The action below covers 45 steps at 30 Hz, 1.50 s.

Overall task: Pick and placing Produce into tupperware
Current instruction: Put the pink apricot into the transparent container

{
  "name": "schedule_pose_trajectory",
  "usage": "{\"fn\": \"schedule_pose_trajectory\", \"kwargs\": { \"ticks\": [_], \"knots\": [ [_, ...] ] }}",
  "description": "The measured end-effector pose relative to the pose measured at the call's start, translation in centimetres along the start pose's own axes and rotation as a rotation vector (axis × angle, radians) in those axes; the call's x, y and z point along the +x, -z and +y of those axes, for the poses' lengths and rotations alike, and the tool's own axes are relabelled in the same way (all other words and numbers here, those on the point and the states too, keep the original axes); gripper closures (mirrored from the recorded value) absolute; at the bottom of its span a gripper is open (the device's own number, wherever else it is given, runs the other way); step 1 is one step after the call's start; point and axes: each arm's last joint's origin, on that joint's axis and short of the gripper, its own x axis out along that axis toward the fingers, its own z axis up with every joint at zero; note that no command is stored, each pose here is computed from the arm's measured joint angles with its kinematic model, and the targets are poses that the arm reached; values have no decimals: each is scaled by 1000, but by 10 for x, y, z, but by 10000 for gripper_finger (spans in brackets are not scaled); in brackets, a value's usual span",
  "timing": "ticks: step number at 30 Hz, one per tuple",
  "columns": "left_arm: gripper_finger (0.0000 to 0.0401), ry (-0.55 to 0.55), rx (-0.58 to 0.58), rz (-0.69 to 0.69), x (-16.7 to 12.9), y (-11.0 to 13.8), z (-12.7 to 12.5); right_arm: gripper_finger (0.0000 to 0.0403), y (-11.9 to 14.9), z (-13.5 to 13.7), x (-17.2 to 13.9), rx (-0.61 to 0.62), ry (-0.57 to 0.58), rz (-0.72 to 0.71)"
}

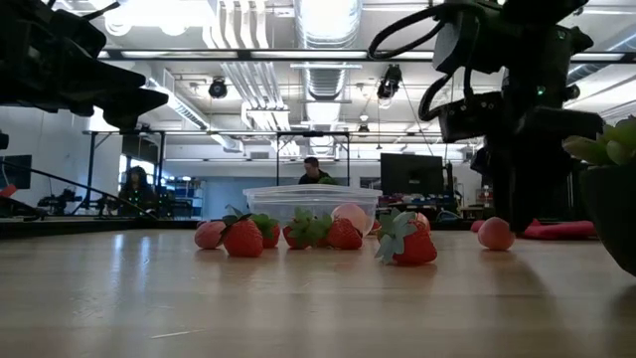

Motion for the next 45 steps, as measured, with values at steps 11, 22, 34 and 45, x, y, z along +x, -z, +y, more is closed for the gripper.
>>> {"fn": "schedule_pose_trajectory", "kwargs": {
  "ticks": [11, 22, 34, 45],
  "knots": [
    [146, 0, 0, 0, 0, 0, 0, 176, -5, 1, 13, 8, 39, -17],
    [146, 0, 0, 1, 0, 0, 0, 224, -6, 1, 13, 8, 35, -26],
    [146, 0, 0, 1, 0, 0, 0, 255, -31, 6, -25, 40, -30, -167],
    [146, 0, 0, 0, 0, 0, 0, 252, -108, -41, -52, -93, 109, -279]
  ]
}}
